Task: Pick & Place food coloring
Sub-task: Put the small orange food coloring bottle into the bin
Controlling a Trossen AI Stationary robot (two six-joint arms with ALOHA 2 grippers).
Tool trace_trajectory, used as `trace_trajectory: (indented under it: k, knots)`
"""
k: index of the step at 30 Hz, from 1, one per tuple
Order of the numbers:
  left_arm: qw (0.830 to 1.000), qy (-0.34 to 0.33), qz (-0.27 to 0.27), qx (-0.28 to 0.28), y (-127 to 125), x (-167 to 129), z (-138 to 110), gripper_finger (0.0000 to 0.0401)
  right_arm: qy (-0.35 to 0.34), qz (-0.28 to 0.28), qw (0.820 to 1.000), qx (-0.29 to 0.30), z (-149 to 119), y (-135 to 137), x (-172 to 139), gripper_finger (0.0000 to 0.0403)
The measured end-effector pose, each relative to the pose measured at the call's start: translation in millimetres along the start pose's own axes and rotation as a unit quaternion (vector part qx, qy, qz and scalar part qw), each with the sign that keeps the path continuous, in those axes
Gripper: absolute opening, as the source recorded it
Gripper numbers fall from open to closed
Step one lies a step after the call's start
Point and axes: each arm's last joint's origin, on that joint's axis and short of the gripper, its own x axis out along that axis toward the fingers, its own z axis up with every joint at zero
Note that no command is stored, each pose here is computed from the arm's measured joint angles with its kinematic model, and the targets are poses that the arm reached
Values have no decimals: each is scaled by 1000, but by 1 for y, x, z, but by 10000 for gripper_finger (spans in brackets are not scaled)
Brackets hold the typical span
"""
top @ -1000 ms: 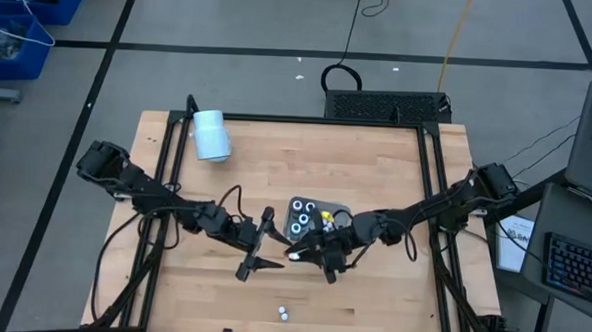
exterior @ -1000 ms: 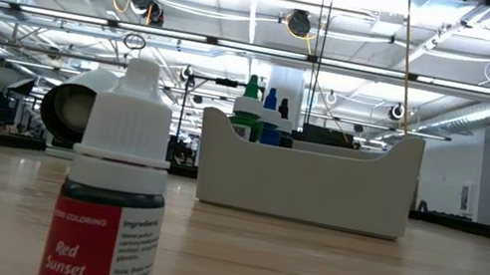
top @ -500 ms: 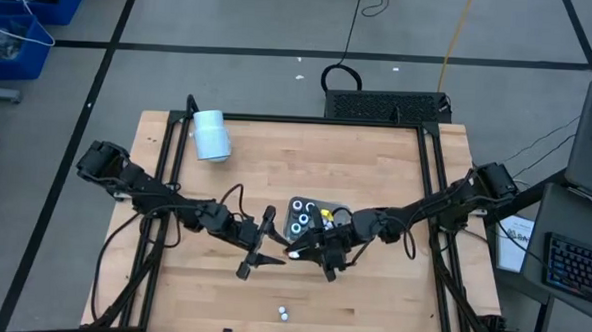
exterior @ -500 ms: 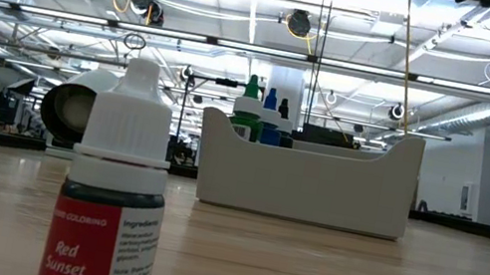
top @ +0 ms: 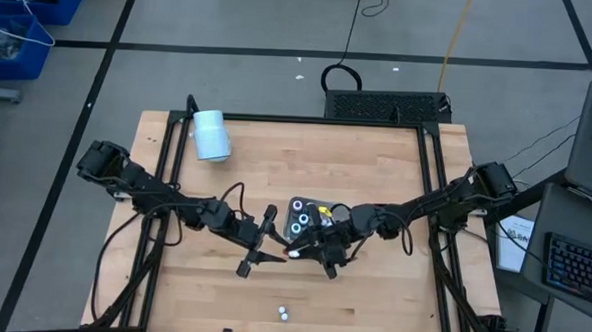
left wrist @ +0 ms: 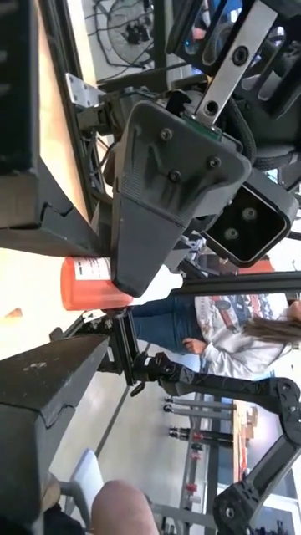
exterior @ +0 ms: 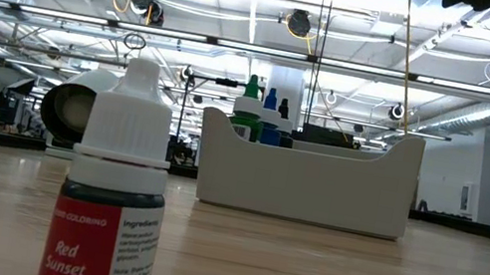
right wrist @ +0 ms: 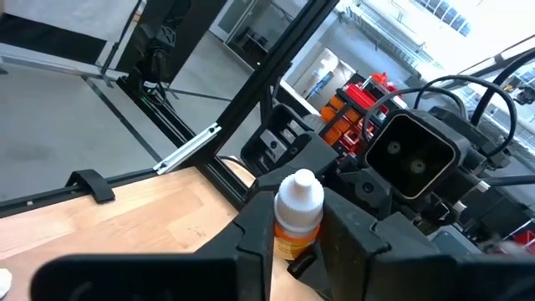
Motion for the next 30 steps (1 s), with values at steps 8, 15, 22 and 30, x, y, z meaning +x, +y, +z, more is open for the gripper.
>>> trace_trajectory:
  k: [8, 15, 22, 30]
  knots:
    - [1000, -1, -1, 13, 0, 0, 0, 126, 0, 0, 1000, -1, 0, 0, 0, 65]
    - [1000, 0, -2, 14, 0, 0, 0, 65, -10, 7, 1000, 10, -7, -3, 2, 64]
    - [1000, 4, -8, 15, -1, 0, -1, 64, -10, 6, 1000, 4, -13, 0, 5, 76]
    - [1000, 4, 4, 12, 0, 0, -1, 59, 23, -32, 999, -11, 1, 8, 3, 92]
